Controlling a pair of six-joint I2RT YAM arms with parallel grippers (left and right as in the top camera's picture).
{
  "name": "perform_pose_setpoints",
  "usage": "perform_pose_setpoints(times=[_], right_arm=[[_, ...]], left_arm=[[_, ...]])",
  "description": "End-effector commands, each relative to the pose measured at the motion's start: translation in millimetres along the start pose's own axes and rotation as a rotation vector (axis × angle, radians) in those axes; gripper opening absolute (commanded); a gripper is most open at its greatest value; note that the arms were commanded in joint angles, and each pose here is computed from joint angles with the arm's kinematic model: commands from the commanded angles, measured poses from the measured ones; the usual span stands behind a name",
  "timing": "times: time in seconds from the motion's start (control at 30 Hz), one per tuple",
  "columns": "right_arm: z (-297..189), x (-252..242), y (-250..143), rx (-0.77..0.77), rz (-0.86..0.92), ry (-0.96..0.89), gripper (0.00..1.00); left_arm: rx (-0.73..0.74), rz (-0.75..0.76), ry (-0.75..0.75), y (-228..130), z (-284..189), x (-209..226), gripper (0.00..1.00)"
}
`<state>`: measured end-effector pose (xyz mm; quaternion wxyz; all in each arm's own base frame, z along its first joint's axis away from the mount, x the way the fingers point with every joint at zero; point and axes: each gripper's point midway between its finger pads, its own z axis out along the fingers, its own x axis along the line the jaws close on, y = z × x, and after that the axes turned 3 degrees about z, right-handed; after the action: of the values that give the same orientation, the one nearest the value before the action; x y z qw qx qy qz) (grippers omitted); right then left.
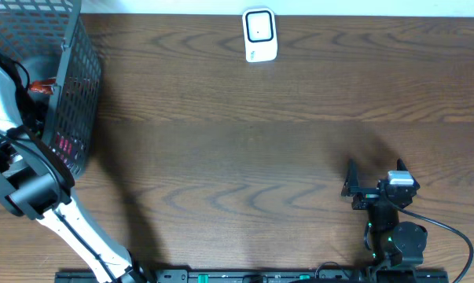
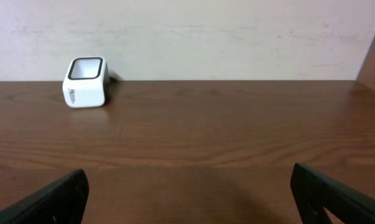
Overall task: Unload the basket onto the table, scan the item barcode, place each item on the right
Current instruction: 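Lower the left gripper into the basket and grasp the red-purple pack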
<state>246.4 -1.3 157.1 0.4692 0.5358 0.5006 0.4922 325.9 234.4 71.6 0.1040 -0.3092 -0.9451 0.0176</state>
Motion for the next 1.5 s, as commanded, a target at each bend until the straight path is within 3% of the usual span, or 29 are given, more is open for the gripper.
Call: perform_pose_setpoints(times=[0.0, 0.23, 0.33, 0.37, 0.4, 0.47, 0.93, 1.33, 1.4, 1.47], right_arm=[[0, 3, -1, 0.001, -0.005, 0.015, 0.99], [0, 3, -1, 0.001, -0.005, 0.015, 0.99], [0, 3, -1, 0.001, -0.005, 0.015, 0.99], [0, 3, -1, 0.001, -0.005, 0.015, 0.99], [0, 3, -1, 0.001, -0.005, 0.015, 0.99], [0, 3, -1, 0.001, -0.005, 0.015, 0.99], [0, 3, -1, 0.001, -0.005, 0.015, 0.99], [0, 3, -1, 0.001, -0.005, 0.015, 0.99], [0, 3, -1, 0.001, -0.005, 0.015, 0.99], [0, 3, -1, 0.001, -0.005, 0.015, 0.99]], left_arm=[[-0.135, -0.022, -0.192, 2, -64, -14, 0.07], [-0.438, -0.037, -0.366, 4, -162, -10, 0.09], [-0.478, -0.039, -0.381, 0, -177, -6, 0.74], [-0.471, -0.039, -0.378, -1, -176, -5, 0.87], [-0.459, -0.038, -0.373, -2, -172, -5, 0.93], [-0.425, -0.037, -0.359, -4, -159, -7, 1.0], [-0.251, -0.017, -0.063, 2, -44, -1, 0.98], [-0.031, 0.044, 0.039, -10, 29, -6, 0.98], [0.014, 0.052, 0.058, -14, 42, -6, 0.87], [0.04, 0.063, 0.068, -17, 48, -6, 0.6]])
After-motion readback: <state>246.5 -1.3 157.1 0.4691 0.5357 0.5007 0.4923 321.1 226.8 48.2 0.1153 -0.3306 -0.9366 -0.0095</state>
